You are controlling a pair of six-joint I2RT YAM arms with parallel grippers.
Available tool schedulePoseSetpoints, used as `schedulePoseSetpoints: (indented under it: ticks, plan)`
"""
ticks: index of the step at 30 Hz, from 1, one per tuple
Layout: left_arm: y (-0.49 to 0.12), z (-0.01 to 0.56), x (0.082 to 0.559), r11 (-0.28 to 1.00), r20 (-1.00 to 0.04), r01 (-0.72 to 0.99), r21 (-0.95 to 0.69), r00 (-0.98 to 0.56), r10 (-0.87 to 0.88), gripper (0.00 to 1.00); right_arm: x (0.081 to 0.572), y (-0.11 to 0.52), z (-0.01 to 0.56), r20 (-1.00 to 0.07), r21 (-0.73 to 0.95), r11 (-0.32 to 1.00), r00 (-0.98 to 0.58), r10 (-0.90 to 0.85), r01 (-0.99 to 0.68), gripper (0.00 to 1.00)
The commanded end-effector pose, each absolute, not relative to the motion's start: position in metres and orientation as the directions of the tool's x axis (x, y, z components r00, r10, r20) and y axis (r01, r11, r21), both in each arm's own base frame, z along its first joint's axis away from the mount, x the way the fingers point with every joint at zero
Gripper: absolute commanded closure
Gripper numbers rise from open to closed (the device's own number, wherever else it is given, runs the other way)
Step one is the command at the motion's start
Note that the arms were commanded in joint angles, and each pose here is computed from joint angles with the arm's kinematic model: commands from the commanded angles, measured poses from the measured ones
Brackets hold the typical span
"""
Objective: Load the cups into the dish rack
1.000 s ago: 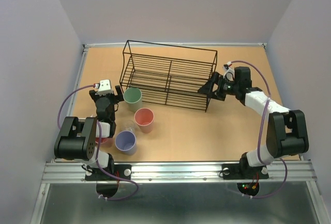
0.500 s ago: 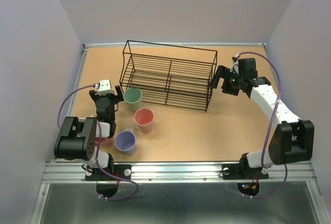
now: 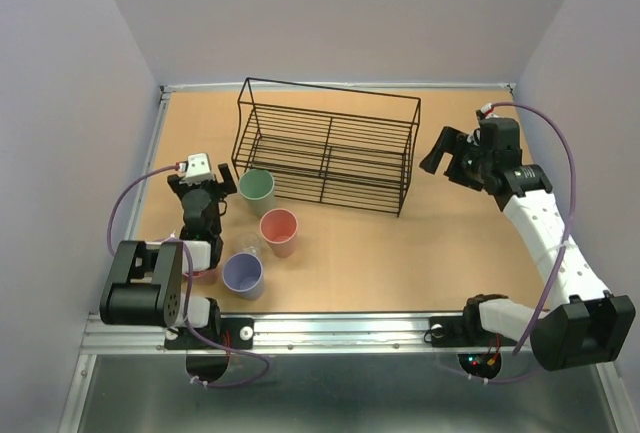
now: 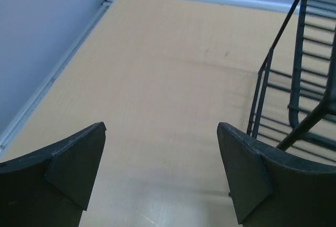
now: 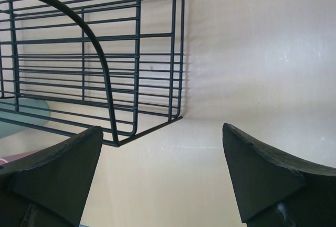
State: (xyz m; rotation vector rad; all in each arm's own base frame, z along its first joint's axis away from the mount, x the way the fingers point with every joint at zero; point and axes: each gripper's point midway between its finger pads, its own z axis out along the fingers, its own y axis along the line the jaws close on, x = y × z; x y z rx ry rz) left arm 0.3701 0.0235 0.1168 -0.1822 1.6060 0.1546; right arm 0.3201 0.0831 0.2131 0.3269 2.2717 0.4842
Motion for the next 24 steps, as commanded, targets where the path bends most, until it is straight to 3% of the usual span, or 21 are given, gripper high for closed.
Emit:
schedulePoseSetpoints:
  ticks: [1,6,12,15,21,24]
  plan:
    - [0.040,0.187,0.381,0.952,-0.994,-0.301,-0.060,0.105,-0.029,0.01,0.309,0.070,0.198,-0.637,0.379,0.915,-0.678,0.367,0.139,0.00]
    - [0.055,0.194,0.374,0.919,-0.998,-0.393,-0.036,-0.031,-0.052,0.01,0.306,0.068,0.189,-0.633,0.356,0.922,-0.687,0.357,0.150,0.00]
    - [0.070,0.212,0.336,0.770,-0.928,-0.541,-0.339,0.057,-0.368,0.01,0.309,0.045,0.197,-0.697,0.271,0.930,-0.615,0.368,0.249,0.00]
    - [0.057,0.227,0.337,0.774,-0.895,-0.490,-0.400,0.029,-0.445,0.01,0.311,0.031,0.208,-0.728,0.246,0.915,-0.562,0.392,0.320,0.00]
    - [0.056,0.273,0.318,0.771,-0.890,-0.502,-0.392,-0.005,-0.456,0.01,0.308,0.082,0.215,-0.620,0.452,0.874,-0.642,0.452,0.178,0.00]
    - [0.037,0.296,0.313,0.800,-0.873,-0.417,-0.431,-0.032,-0.487,0.01,0.290,0.103,0.225,-0.574,0.554,0.825,-0.669,0.473,0.108,0.00]
